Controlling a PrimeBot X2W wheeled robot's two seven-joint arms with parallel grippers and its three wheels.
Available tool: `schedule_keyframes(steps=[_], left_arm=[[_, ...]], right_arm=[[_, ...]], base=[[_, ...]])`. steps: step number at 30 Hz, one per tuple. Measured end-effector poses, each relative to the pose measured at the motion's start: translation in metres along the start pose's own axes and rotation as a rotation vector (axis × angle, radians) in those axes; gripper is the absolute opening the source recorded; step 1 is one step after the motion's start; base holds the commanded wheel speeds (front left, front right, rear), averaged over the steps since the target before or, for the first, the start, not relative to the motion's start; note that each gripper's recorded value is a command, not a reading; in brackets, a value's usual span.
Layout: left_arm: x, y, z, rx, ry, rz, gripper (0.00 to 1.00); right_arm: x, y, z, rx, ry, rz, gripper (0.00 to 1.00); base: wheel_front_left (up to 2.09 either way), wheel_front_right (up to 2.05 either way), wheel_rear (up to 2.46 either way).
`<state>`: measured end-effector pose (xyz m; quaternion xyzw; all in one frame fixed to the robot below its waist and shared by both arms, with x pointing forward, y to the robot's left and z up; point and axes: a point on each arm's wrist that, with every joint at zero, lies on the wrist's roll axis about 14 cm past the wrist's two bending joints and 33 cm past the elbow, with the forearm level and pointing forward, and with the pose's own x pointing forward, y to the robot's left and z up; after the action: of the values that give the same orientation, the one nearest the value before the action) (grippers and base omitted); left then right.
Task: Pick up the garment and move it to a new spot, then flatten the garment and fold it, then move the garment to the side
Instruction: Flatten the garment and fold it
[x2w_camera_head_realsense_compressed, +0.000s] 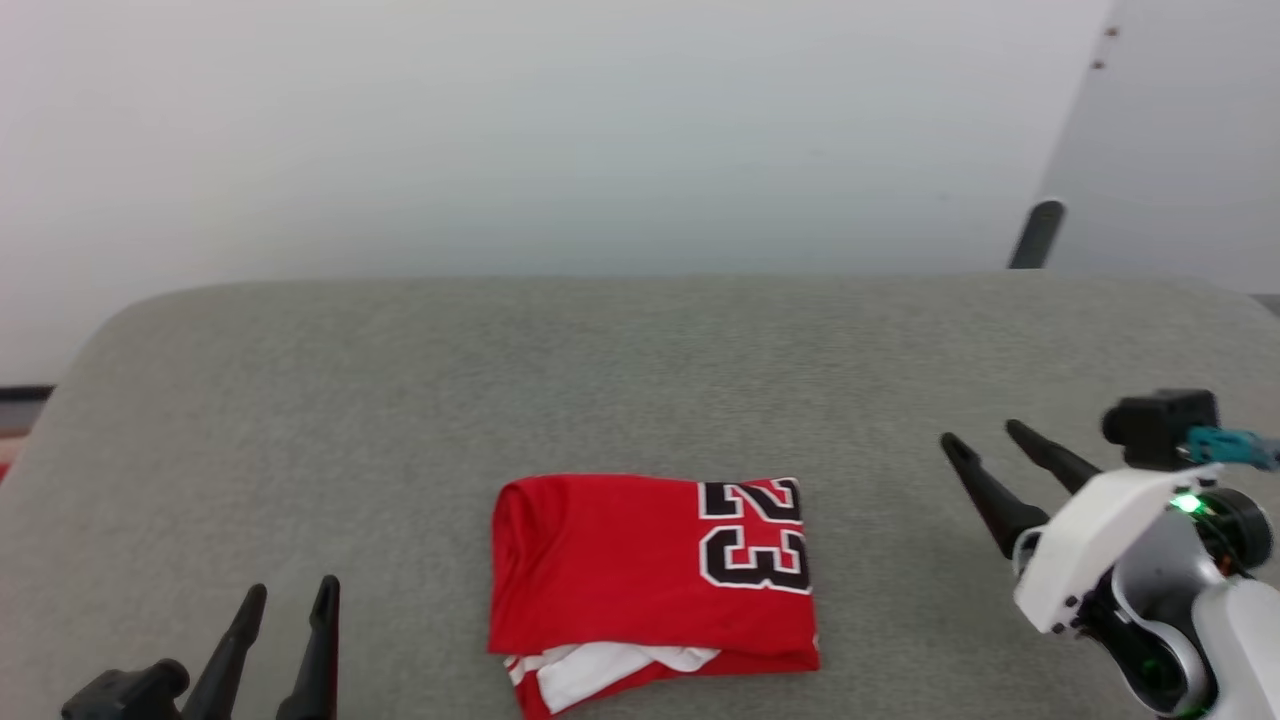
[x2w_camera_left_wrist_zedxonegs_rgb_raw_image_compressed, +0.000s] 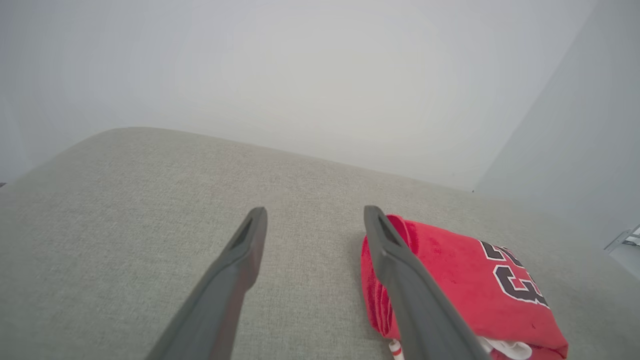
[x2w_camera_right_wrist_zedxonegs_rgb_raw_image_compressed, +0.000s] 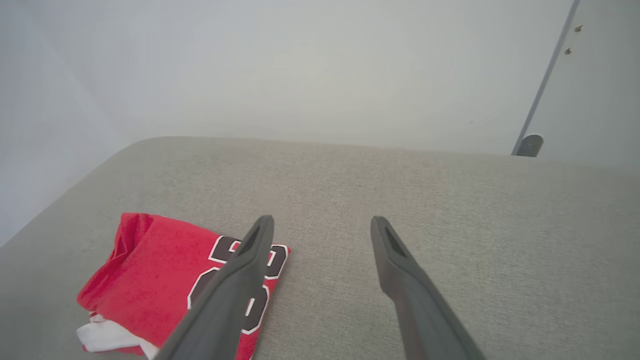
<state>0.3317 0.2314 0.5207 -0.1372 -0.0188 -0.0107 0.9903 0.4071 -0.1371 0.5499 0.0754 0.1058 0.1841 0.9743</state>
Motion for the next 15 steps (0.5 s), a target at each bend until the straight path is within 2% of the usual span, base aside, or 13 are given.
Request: schedule_keyframes(steps=[7,15], left_arm=[[0.012,-0.018,0.002,0.034,-0.008,-0.071,1.00],[0.015,-0.018,0.011,0.078,-0.042,-0.085,1.00]], right_arm=[[-0.042,-0.038,0.002,0.016,-0.085,-0.136,1.00],[-0.074,-0.056,-0.007,0.045,-0.125,-0.230,1.00]], base=[[0.00,0.00,0.00],[0.00,0.00,0.00]])
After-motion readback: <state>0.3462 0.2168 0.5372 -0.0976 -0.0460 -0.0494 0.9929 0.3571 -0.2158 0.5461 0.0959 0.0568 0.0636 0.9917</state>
